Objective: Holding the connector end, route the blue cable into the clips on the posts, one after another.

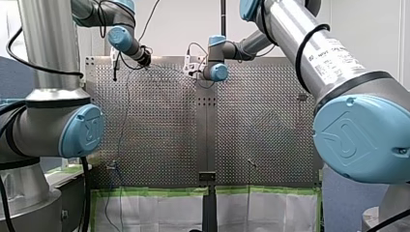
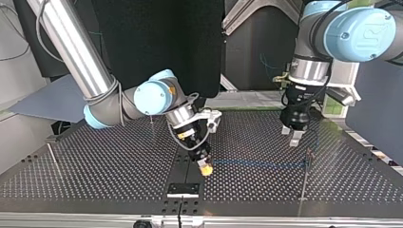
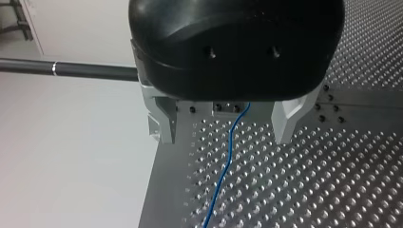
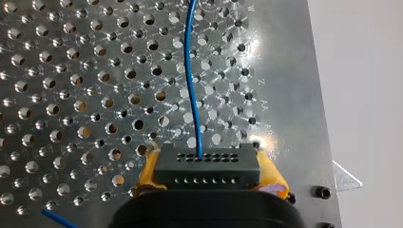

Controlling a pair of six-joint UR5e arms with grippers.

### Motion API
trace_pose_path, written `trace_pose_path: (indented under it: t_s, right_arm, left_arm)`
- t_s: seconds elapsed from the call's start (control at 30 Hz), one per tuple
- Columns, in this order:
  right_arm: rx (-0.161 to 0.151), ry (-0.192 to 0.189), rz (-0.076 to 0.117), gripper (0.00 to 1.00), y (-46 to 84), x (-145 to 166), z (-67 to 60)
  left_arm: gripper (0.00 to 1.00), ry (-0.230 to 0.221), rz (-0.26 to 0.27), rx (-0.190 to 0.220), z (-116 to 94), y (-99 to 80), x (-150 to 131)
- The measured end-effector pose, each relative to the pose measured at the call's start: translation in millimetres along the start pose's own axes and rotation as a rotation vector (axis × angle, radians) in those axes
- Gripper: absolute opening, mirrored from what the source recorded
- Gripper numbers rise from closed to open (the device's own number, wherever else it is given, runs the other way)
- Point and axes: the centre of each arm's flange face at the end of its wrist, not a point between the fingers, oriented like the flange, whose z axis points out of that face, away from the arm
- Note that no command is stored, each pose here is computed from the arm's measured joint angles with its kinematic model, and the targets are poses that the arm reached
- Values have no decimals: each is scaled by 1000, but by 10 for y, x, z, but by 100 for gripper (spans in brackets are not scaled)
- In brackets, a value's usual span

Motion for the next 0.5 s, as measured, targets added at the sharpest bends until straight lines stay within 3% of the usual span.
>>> trace_pose_path:
  t_s: [0.33, 0.5]
  right_arm:
    - [21, 3, -13, 0, -62, 8, 3]
    - [20, 4, -17, 0, -41, 19, 3]
  left_arm:
    - [100, -24, 3, 18, 293, -137, -166]
    - [100, -2, 11, 4, 438, -142, -65]
